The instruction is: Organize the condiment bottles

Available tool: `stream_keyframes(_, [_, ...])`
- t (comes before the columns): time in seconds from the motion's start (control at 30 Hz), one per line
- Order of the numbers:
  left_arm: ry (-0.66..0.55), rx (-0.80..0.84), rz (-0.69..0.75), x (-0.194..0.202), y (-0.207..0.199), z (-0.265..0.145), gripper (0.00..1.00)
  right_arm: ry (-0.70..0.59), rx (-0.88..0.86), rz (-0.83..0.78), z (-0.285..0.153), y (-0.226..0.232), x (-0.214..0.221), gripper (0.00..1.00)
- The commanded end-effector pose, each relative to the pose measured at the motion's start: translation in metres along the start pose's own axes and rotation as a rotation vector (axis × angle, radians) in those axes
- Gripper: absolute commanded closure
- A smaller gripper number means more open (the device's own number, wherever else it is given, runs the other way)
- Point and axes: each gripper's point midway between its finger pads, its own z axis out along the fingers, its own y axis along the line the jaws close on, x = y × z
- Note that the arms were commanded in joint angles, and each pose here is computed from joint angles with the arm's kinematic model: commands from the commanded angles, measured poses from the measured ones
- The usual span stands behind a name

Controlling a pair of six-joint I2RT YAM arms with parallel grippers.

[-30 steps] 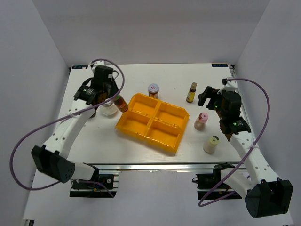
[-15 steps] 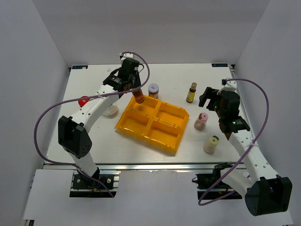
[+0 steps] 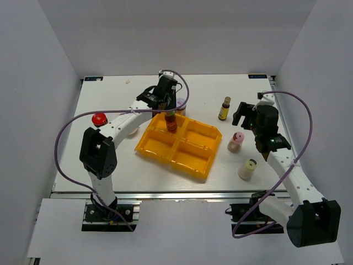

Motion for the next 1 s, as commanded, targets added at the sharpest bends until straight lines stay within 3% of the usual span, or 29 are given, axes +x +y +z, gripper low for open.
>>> stream_keyframes(0.0, [-0.133,0.093,-0.022,-0.045,-0.027,-0.017,1.0,-0.066,0.009,-0.007,-0.002,0.001,-0.028,0.11])
stream_keyframes(0.2, [-0.111,0.111,0.041,-0.031,-0.042,-0.012,0.97,-0.058,0.011,-0.01,0.0,0.0,-0.026,0.11])
stream_keyframes(0.4, [-0.087,0.078,0.059,-0.019,-0.039,-0.008,0.55,-0.048,0.005,-0.015,0.001,0.001,-0.024,0.11])
stream_keyframes(0.53, [-0.068,0.065,0.056,-0.013,-0.036,-0.009,0.36,-0.04,-0.006,-0.018,0.001,0.003,-0.022,0.11])
stream_keyframes(0.73, [-0.086,0.04,0.044,-0.019,-0.029,-0.018,0.26,-0.042,-0.028,-0.017,-0.002,0.007,-0.024,0.11])
stream_keyframes(0.83, [-0.104,0.028,0.037,-0.024,-0.025,-0.024,0.02,-0.048,-0.04,-0.016,-0.004,0.009,-0.026,0.11])
stream_keyframes(0.97, [-0.145,-0.002,0.02,-0.038,-0.016,-0.039,0.02,-0.048,-0.061,-0.024,-0.008,0.012,-0.027,0.11])
